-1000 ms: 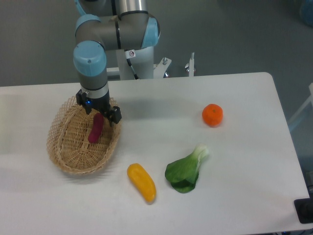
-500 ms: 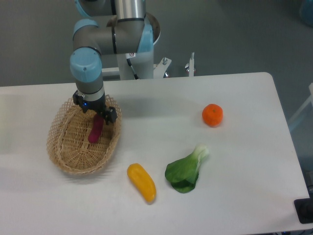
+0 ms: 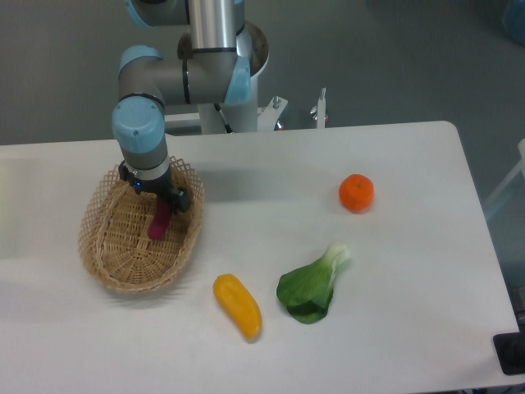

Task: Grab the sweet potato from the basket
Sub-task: 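Lower the gripper onto the sweet potato and close on it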

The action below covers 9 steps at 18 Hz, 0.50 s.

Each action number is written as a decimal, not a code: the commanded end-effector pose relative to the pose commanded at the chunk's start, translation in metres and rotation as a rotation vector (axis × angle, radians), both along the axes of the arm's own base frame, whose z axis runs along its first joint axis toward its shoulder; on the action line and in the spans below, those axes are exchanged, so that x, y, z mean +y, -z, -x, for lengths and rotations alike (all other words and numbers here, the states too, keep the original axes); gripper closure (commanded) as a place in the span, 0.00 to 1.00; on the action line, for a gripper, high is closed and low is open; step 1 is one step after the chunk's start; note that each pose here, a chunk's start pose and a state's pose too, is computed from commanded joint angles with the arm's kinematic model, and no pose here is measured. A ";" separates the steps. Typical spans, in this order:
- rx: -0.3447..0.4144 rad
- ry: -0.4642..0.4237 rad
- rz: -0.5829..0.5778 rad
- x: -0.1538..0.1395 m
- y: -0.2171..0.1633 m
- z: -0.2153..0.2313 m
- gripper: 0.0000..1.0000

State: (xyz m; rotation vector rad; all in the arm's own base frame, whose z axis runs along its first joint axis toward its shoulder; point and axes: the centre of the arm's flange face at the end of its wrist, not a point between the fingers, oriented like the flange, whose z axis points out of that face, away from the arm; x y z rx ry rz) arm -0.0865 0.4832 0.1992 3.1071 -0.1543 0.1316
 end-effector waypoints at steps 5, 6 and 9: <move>0.005 -0.009 -0.009 0.002 0.000 0.001 0.50; 0.007 -0.017 -0.009 0.002 0.000 0.001 0.56; 0.017 -0.020 -0.029 0.006 -0.010 0.003 0.68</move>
